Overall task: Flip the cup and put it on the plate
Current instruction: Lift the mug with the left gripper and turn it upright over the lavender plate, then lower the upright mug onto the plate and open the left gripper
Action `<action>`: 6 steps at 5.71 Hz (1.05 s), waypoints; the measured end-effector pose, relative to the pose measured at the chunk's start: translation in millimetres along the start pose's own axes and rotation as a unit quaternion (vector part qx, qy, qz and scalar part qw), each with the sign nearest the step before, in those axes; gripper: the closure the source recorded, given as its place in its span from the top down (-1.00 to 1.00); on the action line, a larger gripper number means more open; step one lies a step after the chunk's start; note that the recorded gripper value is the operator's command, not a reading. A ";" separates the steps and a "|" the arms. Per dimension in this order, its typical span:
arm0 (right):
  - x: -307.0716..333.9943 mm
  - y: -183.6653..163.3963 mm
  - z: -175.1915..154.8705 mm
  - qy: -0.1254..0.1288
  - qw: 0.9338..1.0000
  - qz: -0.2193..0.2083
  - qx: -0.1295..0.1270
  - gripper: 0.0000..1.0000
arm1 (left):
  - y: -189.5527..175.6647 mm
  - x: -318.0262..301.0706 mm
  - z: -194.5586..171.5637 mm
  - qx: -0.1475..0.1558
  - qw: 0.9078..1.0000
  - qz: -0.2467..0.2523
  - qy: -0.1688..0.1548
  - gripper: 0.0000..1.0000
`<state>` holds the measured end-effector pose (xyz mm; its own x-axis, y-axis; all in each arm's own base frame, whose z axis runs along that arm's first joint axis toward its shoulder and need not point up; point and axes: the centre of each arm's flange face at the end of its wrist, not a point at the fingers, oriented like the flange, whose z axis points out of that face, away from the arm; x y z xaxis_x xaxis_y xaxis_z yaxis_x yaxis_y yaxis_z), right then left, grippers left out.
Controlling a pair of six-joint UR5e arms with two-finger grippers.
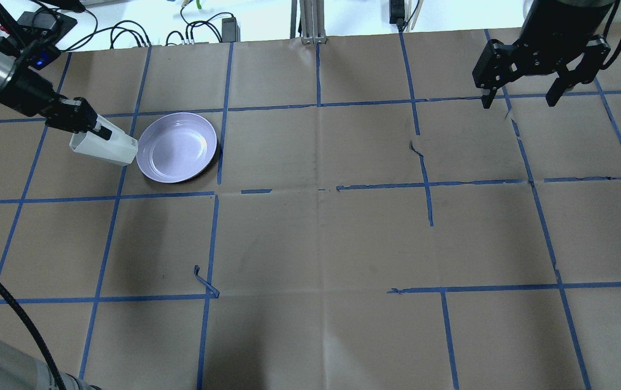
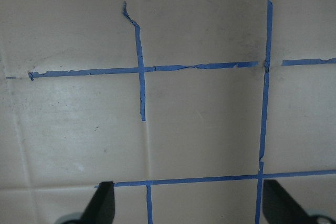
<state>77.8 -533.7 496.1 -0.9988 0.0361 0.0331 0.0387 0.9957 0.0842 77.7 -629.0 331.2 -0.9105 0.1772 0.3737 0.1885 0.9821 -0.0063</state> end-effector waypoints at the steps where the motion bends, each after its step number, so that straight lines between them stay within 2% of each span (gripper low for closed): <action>1: 0.0 0.0 0.0 0.000 1.000 0.000 0.000 1.00 | -25.7 50.4 25.4 -0.009 0.997 0.025 -0.073 -1.00; 3: -0.1 0.0 0.0 0.000 1.000 0.000 0.000 1.00 | -49.7 111.5 81.3 -0.031 0.980 0.087 -0.176 -0.99; 6: -0.1 0.0 0.0 0.000 1.000 0.000 0.000 1.00 | -43.9 120.9 128.6 -0.032 0.968 0.113 -0.220 -0.94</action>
<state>77.9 -533.7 496.1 -0.9988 0.0359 0.0331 0.0386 0.9957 0.0842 -87.9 -642.4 257.4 -0.9096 0.4107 -0.0629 0.4102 0.9117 0.0220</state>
